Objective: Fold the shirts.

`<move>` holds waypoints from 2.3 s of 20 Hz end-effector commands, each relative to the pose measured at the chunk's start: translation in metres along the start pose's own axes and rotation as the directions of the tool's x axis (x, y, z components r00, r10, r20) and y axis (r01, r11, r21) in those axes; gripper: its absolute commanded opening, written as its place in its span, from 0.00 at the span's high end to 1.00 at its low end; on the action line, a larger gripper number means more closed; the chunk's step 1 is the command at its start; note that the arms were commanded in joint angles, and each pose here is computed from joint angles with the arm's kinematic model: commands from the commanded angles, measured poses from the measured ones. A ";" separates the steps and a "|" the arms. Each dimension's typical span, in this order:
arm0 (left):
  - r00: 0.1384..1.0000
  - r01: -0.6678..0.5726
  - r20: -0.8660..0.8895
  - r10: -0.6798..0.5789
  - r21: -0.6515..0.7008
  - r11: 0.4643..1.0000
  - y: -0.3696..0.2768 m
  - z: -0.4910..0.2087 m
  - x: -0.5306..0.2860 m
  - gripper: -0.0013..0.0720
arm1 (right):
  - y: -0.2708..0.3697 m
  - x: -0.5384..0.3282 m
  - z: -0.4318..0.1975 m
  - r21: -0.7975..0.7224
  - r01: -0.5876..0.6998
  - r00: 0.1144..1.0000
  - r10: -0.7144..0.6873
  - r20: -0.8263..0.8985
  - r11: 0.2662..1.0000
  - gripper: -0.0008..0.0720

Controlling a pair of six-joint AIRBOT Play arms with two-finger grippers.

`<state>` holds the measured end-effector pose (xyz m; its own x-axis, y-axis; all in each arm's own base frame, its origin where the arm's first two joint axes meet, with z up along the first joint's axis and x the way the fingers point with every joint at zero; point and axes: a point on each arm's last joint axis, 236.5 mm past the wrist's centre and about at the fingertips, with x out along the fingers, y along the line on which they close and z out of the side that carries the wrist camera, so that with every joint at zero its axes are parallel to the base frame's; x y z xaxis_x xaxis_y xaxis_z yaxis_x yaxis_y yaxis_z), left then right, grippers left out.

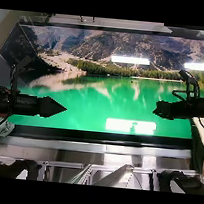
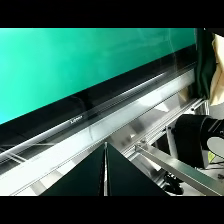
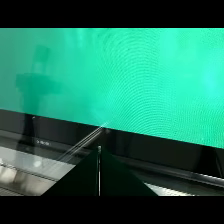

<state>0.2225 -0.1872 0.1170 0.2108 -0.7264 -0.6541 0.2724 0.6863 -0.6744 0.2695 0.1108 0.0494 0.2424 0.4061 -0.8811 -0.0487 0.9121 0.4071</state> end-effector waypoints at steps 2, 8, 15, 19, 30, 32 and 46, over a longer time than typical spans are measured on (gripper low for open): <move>1.000 -0.008 0.013 0.008 -0.007 1.000 0.003 0.002 -0.002 0.96 | 0.000 0.000 0.000 0.000 0.000 1.000 0.000 -0.001 1.000 0.96; 0.795 -0.500 0.283 0.537 -0.197 0.844 0.136 0.089 -0.145 0.01 | 0.000 0.000 0.000 0.000 0.000 1.000 0.000 -0.001 1.000 0.96; 0.598 -0.407 0.101 0.795 -0.816 0.410 0.342 0.000 -0.289 0.02 | 0.000 0.000 0.000 0.000 0.000 1.000 0.000 -0.001 1.000 0.96; 0.647 -0.322 0.055 0.760 -0.884 0.339 0.418 -0.045 -0.277 0.02 | 0.000 0.000 0.000 0.000 0.000 1.000 0.000 0.001 1.000 0.96; 0.779 -0.385 -0.015 0.626 -0.800 0.460 0.506 0.008 -0.225 0.85 | 0.001 0.005 0.014 0.013 -0.013 0.999 0.012 0.045 1.000 0.96; 0.825 -0.393 -0.053 0.563 -0.769 0.504 0.504 0.017 -0.197 0.96 | 0.001 0.005 0.014 0.012 -0.013 0.999 0.012 0.044 1.000 0.96; 0.957 0.078 0.252 -0.145 0.258 0.963 -0.015 0.242 -0.094 0.96 | 0.001 0.005 0.014 0.012 -0.012 0.999 0.012 0.043 1.000 0.96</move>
<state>0.4573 -0.0461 0.2276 0.4719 -0.7629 -0.4419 0.3334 0.6184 -0.7116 0.2849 0.1130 0.0488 0.2847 0.4138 -0.8647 -0.0393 0.9063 0.4207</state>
